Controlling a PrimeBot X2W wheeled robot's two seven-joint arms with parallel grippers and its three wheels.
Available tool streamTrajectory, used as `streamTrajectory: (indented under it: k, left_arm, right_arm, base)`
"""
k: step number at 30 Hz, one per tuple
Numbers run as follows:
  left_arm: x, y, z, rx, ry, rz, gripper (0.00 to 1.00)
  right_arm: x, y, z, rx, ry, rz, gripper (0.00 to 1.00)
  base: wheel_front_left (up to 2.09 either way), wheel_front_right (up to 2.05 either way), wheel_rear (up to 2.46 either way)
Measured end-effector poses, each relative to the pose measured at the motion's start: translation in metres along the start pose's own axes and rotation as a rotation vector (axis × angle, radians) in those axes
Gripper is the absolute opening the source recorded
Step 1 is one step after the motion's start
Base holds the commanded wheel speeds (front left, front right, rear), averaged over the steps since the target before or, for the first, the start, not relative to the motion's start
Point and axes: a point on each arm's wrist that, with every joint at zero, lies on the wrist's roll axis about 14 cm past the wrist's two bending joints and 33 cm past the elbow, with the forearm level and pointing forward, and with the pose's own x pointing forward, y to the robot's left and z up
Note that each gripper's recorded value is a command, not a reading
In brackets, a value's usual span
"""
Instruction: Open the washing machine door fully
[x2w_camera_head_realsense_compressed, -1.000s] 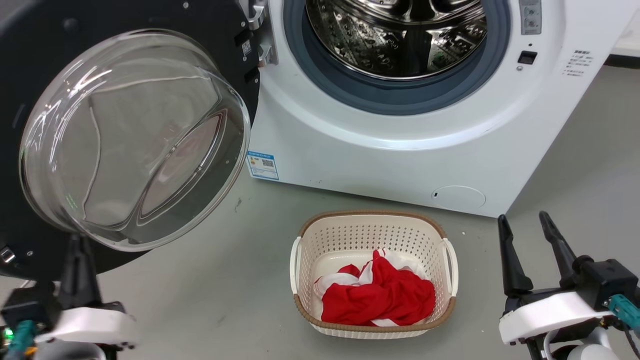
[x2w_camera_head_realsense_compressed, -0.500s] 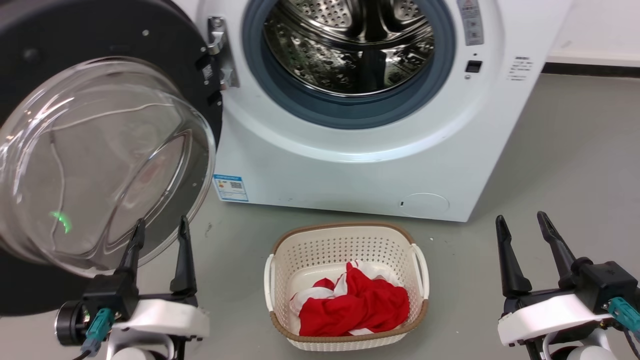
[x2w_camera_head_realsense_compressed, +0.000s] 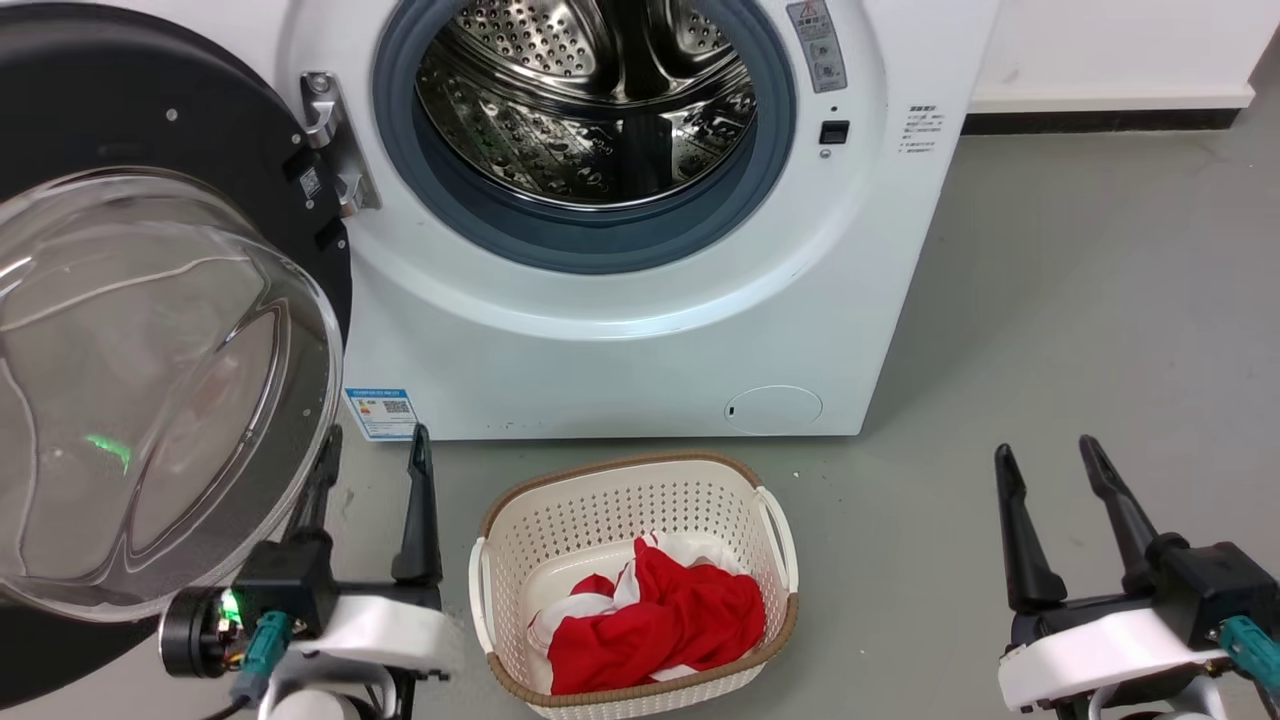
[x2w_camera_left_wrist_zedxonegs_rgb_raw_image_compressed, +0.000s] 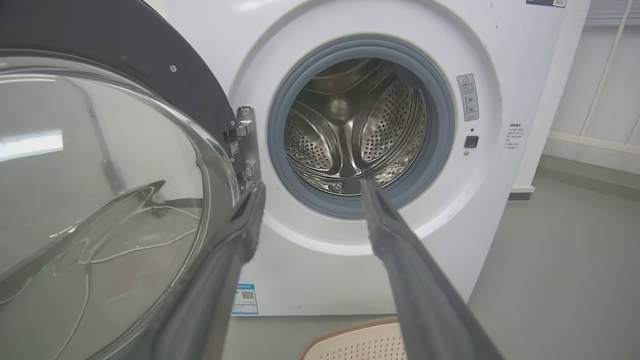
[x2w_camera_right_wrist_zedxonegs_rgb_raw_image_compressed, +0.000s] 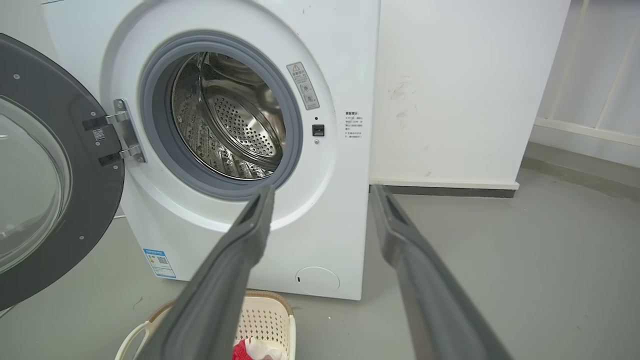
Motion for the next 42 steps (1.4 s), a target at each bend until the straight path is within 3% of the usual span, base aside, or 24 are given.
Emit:
streamTrajectory:
  k: [39,40,42]
  left_arm:
    - [-0.008,-0.002,-0.006,0.024,0.015,-0.007,1.00]
    - [-0.009,-0.002,-0.007,0.026,0.019,-0.008,0.00]
    - [-0.012,-0.003,-0.015,0.023,0.046,-0.007,0.00]
  right_arm:
    - [-0.004,0.004,-0.003,0.011,0.009,0.010,1.00]
    - [-0.004,0.004,-0.004,0.011,0.012,0.010,0.00]
    - [-0.007,0.004,-0.012,0.015,0.038,0.009,0.00]
  base:
    - [0.00,0.00,0.00]
    - [0.00,0.00,0.00]
    - [0.00,0.00,0.00]
